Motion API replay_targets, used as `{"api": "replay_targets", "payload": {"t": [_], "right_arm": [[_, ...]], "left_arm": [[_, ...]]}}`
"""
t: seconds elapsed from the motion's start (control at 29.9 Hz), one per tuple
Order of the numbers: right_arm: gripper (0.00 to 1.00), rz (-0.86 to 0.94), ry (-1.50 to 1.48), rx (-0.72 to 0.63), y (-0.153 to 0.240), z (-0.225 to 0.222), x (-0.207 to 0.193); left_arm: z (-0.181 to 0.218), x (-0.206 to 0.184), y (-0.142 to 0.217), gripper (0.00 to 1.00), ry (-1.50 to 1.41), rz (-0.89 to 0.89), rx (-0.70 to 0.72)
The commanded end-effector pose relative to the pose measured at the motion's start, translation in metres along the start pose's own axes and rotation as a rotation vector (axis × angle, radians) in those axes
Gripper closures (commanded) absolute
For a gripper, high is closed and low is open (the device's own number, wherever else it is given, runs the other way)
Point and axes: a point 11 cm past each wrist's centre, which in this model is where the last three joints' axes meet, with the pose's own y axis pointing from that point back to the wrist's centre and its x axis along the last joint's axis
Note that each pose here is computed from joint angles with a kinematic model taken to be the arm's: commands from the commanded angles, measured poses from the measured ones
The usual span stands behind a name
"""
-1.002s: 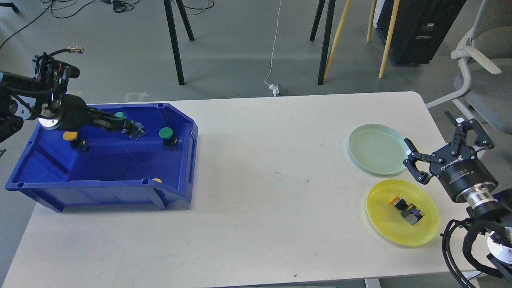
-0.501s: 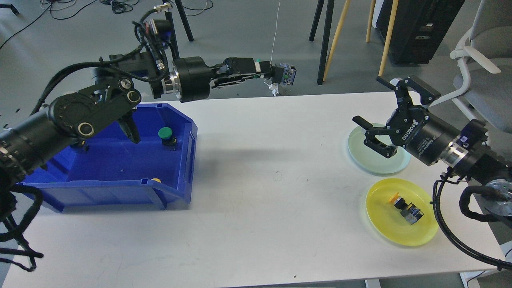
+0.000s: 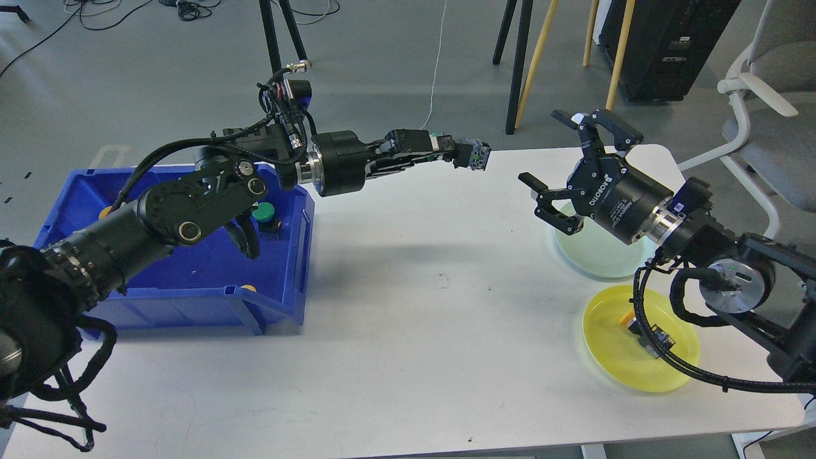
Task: Pass button and place on color plate
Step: 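Lift the green button and hand it to the right gripper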
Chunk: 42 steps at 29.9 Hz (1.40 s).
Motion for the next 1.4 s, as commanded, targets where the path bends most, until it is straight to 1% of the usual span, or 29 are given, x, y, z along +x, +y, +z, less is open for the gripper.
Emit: {"api": "replay_targets", "payload": {"t": [0.0, 0.2, 0.73, 0.87, 0.9, 1.0, 1.07, 1.2, 1.3, 1.37], "right_arm": [[0.03, -0.017, 0.012, -0.017, -0.017, 0.003, -0.005], [0.03, -0.025, 0.024, -0.046, -0.028, 0.012, -0.008], [0.06, -0.005, -0.004, -0.070, -0.053, 0.034, -0.013], [0.08, -0.008, -0.007, -0.067, -0.055, 0.034, -0.014], [0.10, -0.008, -0.006, -0.068, -0.055, 0.034, -0.014], [0.20, -0.015, -0.012, -0.069, -0.056, 0.036, -0.017], [0.30, -0.020, -0.010, -0.071, -0.057, 0.037, -0.019], [0.52, -0.042, -0.014, -0.073, -0.061, 0.040, -0.027], [0.76, -0.048, -0.014, -0.083, -0.062, 0.042, -0.029], [0.87, -0.050, -0.013, -0.096, -0.063, 0.045, -0.030]], "left_arm": [[0.000, -0.004, -0.004, 0.90, 0.009, -0.003, -0.004], [-0.002, -0.004, -0.006, 0.90, 0.015, 0.000, -0.001], [-0.002, -0.004, -0.007, 0.90, 0.015, 0.000, -0.001], [-0.002, -0.004, -0.007, 0.90, 0.015, 0.000, -0.001], [-0.002, -0.004, -0.007, 0.90, 0.015, 0.000, -0.001], [-0.002, -0.004, -0.007, 0.90, 0.015, 0.000, -0.001], [-0.002, -0.004, -0.007, 0.90, 0.015, 0.001, -0.002], [-0.002, -0.004, -0.007, 0.90, 0.015, 0.001, -0.002], [-0.002, -0.004, -0.007, 0.90, 0.015, 0.001, -0.002], [-0.002, -0.004, -0.007, 0.90, 0.015, 0.001, -0.002]]}}
